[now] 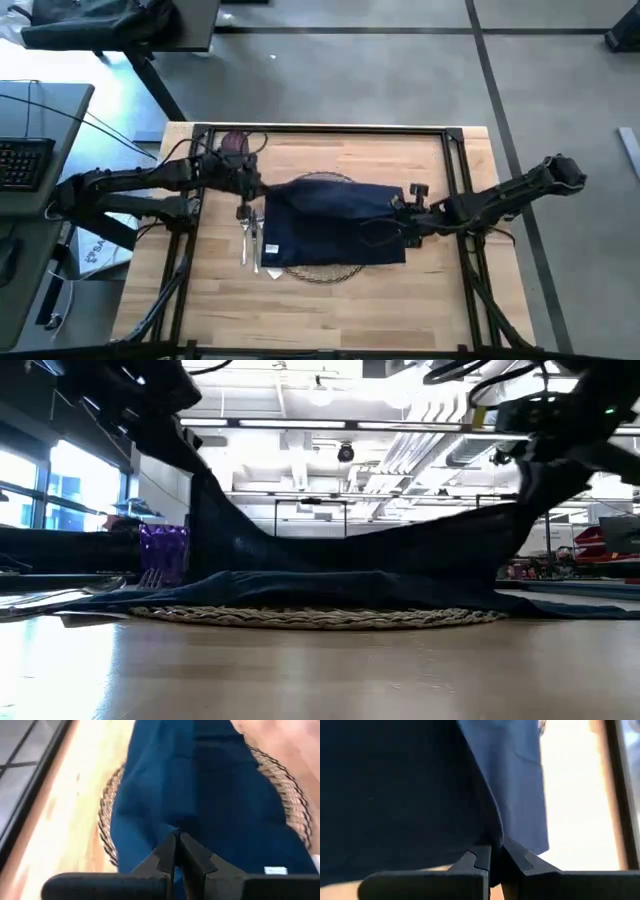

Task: Set table place
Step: Fold the blue napkin

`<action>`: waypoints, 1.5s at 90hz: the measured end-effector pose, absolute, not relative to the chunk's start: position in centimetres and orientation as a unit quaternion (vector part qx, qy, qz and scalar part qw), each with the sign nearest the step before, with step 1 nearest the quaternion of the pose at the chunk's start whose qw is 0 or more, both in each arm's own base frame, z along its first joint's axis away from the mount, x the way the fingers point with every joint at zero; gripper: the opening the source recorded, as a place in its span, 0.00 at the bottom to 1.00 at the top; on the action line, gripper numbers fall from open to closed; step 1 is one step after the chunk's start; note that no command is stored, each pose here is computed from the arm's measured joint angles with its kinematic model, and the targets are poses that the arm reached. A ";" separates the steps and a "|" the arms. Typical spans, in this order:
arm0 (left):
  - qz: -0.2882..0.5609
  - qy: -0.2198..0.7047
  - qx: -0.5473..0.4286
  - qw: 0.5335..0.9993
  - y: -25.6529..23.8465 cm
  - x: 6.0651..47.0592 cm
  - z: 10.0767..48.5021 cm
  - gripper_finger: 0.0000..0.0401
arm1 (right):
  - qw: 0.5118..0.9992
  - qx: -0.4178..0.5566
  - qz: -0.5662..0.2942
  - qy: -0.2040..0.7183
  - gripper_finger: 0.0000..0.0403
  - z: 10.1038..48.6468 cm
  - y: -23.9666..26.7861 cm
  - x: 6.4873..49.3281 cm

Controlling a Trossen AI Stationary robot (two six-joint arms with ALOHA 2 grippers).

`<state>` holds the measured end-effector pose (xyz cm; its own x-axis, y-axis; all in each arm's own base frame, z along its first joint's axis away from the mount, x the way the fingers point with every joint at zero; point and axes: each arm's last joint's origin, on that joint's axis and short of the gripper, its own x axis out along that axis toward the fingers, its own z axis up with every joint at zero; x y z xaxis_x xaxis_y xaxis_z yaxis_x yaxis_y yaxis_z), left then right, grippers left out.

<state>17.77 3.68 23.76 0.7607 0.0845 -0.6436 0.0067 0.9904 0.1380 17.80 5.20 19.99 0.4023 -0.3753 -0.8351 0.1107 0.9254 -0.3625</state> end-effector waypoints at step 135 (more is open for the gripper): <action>-0.019 0.464 0.043 0.885 -8.9 19.1 18.5 0.00 | 0.831 -0.085 -0.139 0.531 0.00 15.7 13.5 17.2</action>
